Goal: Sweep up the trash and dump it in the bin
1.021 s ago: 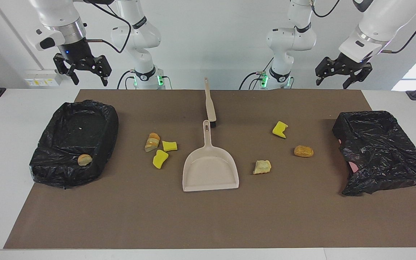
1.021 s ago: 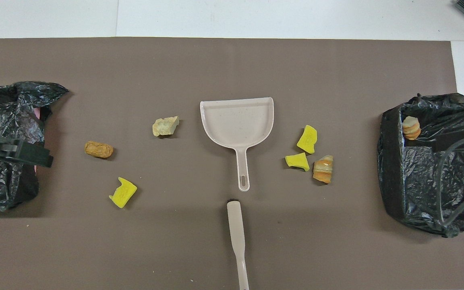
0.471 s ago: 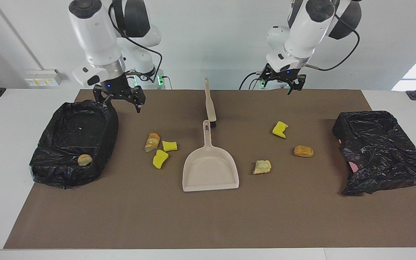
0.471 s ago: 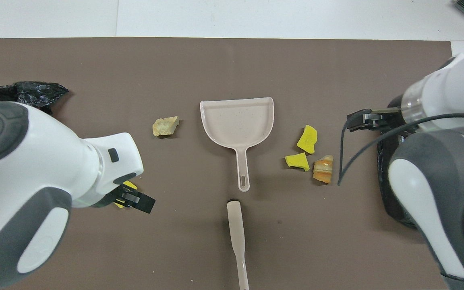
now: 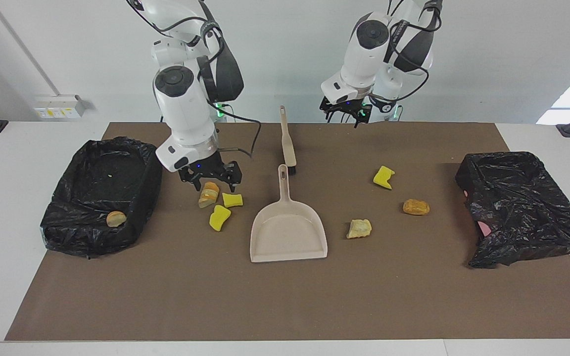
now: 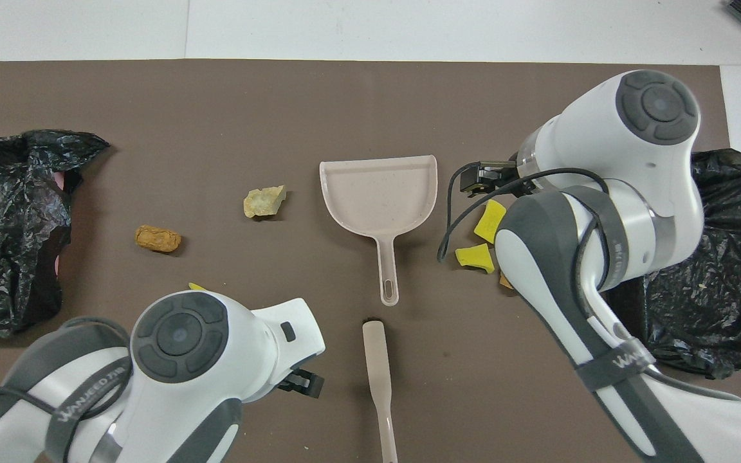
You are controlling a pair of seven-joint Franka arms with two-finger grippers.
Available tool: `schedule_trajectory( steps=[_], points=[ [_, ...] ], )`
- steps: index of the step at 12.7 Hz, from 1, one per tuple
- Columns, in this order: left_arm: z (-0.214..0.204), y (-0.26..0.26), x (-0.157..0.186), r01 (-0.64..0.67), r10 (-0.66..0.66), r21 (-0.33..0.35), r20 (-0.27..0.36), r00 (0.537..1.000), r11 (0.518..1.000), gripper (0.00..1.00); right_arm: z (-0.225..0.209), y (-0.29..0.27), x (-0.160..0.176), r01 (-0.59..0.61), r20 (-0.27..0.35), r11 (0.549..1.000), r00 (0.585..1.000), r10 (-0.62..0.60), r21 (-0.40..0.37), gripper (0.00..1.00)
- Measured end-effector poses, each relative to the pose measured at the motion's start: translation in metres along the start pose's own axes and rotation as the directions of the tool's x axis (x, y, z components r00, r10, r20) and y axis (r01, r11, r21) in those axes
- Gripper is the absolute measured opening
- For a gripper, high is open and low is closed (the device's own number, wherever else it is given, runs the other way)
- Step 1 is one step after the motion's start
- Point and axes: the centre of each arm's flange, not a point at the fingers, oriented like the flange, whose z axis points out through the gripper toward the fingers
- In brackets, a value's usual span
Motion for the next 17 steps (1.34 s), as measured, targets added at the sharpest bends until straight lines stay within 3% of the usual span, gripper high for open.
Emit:
schedule_trajectory(
  steps=[3, 8, 13, 17],
  points=[
    [0.058, 0.046, -0.012, 0.055, -0.055, -0.012, -0.031, 0.998, 0.998, 1.00, 0.044, -0.052, -0.009, -0.008, 0.050, 1.000, 0.999, 0.009, -0.005, 1.00],
    [0.123, 0.141, -0.041, 0.100, -0.101, -0.015, -0.089, 0.991, 0.995, 1.00, 0.076, -0.120, -0.044, 0.060, 0.091, 0.998, 0.994, -0.058, -0.023, 1.00],
    [0.150, 0.179, -0.056, 0.178, -0.181, -0.033, -0.114, 0.977, 0.983, 1.00, 0.105, -0.122, -0.059, 0.077, 0.144, 0.996, 0.987, -0.069, -0.052, 1.00],
    [0.151, 0.178, -0.053, 0.207, -0.209, -0.036, -0.113, 0.971, 0.978, 0.49, 0.117, -0.138, -0.081, 0.119, 0.170, 0.991, 0.980, -0.107, -0.063, 1.00]
  ],
)
